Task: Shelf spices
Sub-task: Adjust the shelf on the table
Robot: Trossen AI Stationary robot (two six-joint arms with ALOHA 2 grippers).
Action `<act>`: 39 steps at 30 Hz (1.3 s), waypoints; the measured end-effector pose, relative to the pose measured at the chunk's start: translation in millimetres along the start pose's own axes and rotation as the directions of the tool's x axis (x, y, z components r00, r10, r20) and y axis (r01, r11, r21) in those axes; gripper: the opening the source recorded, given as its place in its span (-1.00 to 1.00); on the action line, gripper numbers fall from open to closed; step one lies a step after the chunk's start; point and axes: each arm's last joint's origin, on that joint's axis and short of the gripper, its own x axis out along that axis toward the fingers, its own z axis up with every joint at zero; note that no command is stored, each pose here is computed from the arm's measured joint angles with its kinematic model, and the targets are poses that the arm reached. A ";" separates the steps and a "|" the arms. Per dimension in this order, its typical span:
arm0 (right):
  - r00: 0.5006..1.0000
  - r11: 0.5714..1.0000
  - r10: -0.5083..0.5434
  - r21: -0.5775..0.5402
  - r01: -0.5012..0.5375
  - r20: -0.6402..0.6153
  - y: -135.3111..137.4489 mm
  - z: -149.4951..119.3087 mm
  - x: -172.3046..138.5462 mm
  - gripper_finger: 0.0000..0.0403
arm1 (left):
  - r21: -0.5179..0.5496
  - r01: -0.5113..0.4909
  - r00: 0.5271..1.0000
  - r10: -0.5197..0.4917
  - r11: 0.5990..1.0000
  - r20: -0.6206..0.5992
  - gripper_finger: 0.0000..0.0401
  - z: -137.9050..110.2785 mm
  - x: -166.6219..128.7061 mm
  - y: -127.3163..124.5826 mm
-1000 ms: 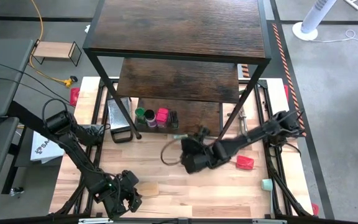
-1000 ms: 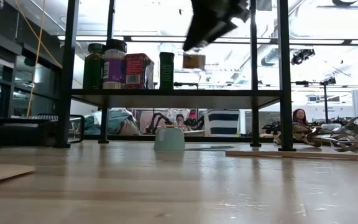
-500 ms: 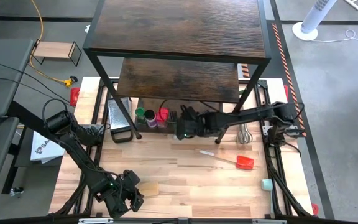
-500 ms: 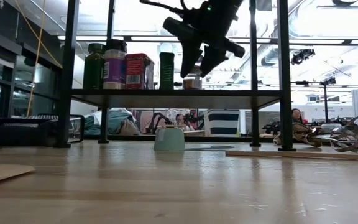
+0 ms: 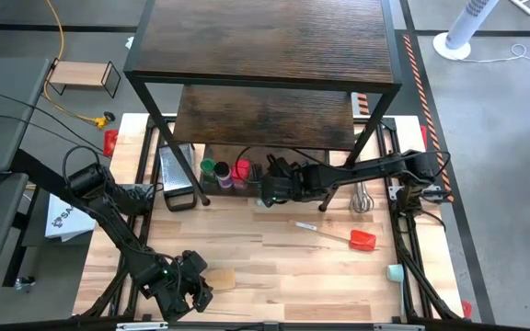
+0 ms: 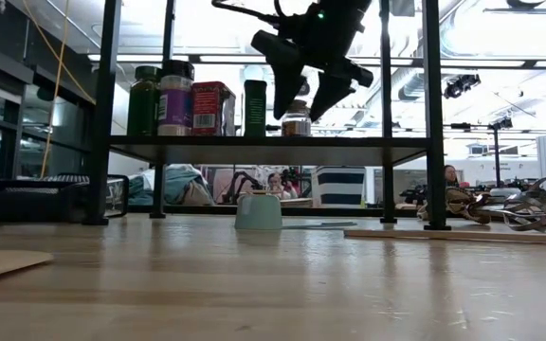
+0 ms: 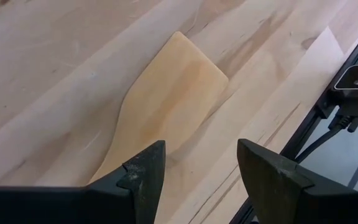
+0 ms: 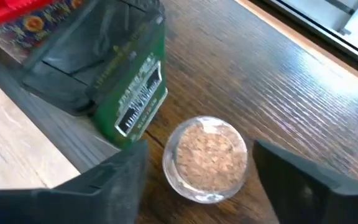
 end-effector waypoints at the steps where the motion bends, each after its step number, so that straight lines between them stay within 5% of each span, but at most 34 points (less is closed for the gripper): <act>1: 1.000 1.000 -0.002 -0.004 0.002 -0.006 -0.4 0.1 -0.7 0.42 | -0.001 0.000 1.000 0.000 1.000 0.000 -0.02 0.0 0.0 0.0; 14: 0.997 0.981 -0.031 -0.191 0.018 -0.067 -1.5 17.4 -53.8 0.59 | 0.001 0.019 0.997 -0.019 1.000 -0.073 -0.02 -3.3 -9.1 -0.6; 23: 0.953 0.883 0.201 -0.380 -0.276 -0.225 17.2 -55.8 -142.6 0.59 | 0.005 0.207 0.967 -0.206 0.978 0.148 -0.02 -13.5 -56.5 2.0; 26: 0.951 0.919 0.180 -0.301 -0.253 -0.251 1.9 -100.1 -166.9 0.59 | 0.075 0.161 0.957 -0.175 0.984 0.232 -0.03 9.5 -57.2 1.9; 30: 0.945 0.972 0.216 -0.035 -0.231 -0.246 -28.9 -156.2 -184.1 0.54 | 0.258 0.045 0.958 -0.115 0.965 0.263 -0.05 74.4 -45.2 -4.7; 33: 0.918 0.942 0.321 0.175 -0.285 -0.234 -44.6 -188.3 -187.5 0.47 | 0.464 0.119 0.955 -0.230 0.878 0.189 -0.09 128.4 -39.4 -14.5; 36: 0.892 0.902 0.404 0.253 -0.350 -0.204 -51.5 -206.5 -184.9 0.28 | 0.592 0.248 0.918 -0.381 0.767 0.109 -0.21 167.2 -43.5 -16.9; 39: 0.895 0.910 0.397 0.213 -0.356 -0.201 -54.5 -217.3 -175.7 -0.13 | 0.622 0.225 0.907 -0.395 0.750 0.148 -0.47 186.9 -54.6 -8.2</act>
